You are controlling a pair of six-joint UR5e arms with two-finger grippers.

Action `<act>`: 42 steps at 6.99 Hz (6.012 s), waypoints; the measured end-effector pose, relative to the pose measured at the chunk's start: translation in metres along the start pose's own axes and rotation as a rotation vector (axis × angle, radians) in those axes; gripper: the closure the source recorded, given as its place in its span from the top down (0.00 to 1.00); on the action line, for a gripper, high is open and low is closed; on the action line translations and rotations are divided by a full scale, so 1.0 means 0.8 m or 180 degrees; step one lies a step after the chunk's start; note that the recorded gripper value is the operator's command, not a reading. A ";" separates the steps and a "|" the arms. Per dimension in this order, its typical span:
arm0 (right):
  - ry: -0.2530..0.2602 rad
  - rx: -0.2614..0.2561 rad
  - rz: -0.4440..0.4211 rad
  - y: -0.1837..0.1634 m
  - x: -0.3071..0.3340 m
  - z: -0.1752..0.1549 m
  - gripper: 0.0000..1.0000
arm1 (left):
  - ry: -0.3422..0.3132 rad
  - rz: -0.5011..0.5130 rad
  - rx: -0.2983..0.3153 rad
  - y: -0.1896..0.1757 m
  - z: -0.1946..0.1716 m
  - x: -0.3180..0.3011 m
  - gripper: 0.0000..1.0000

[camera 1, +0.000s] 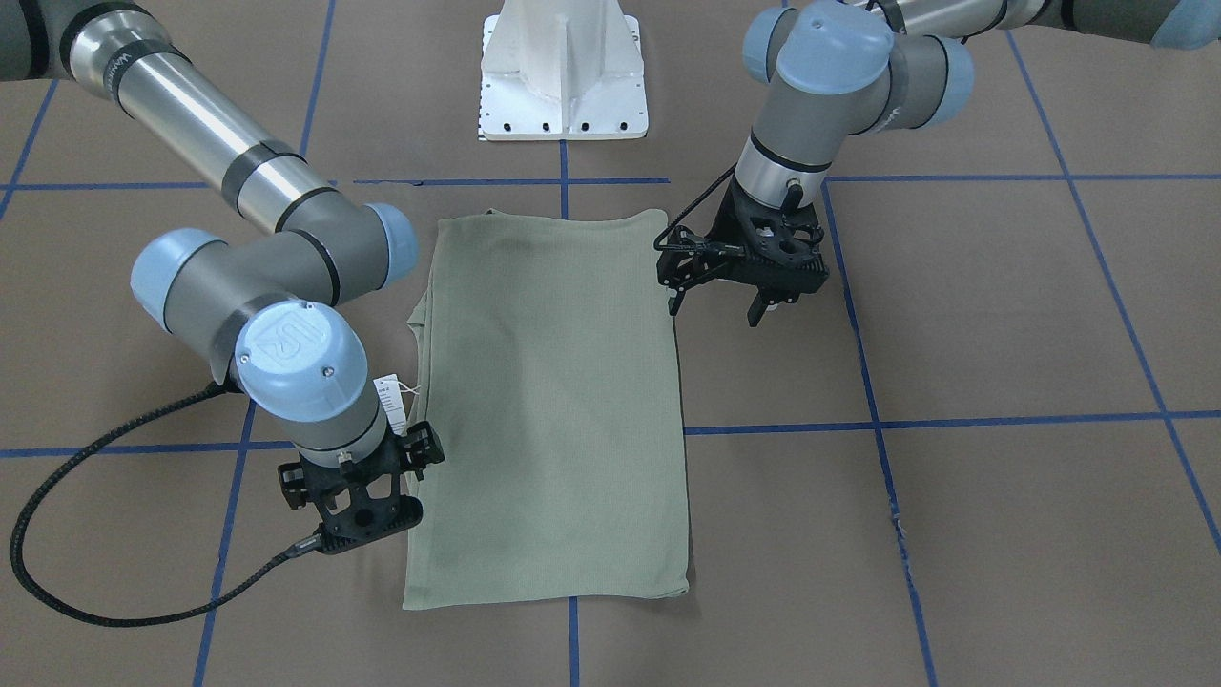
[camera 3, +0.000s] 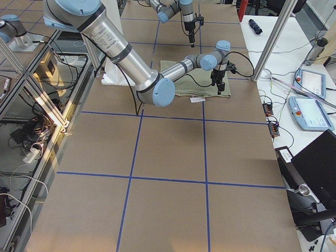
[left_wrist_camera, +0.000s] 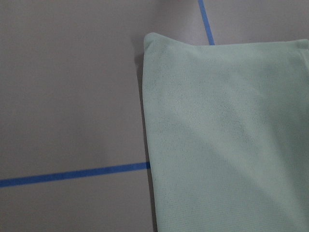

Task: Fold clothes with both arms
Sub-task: 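Lift the right gripper away from the shirt's far corner, then move the left gripper to the near edge while the right slides along the tagged side, then lower both grippers onto the shirt's near corners and grasp them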

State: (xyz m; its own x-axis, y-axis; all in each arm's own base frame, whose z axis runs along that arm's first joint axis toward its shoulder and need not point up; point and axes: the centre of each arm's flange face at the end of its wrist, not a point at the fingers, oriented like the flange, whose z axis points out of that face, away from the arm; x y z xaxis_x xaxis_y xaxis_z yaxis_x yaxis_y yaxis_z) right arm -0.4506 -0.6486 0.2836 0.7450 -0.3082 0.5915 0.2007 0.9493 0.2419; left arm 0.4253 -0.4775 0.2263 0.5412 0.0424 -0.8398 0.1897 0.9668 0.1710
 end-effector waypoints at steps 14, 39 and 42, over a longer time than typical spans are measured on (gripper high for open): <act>-0.0653 -0.0082 0.0871 0.246 -0.070 -0.080 1.00 | -0.0090 -0.1341 -0.0343 0.282 0.118 0.027 0.56; -0.0397 -0.0108 0.1988 0.439 -0.223 0.083 0.18 | -0.0063 -0.1275 -0.0424 0.276 0.066 0.056 0.00; -0.0412 -0.0097 0.2014 0.435 -0.224 0.079 0.00 | -0.0057 -0.1275 -0.0423 0.276 0.065 0.057 0.00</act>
State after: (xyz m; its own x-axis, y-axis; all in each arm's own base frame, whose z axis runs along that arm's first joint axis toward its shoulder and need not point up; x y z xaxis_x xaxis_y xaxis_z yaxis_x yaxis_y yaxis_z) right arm -0.5545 -0.2667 0.3106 0.6429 0.3083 0.7012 -0.2327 0.9508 -0.2047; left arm 0.5347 -0.2753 0.2529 0.4604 -0.3468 -0.8171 0.2812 0.9301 -0.2363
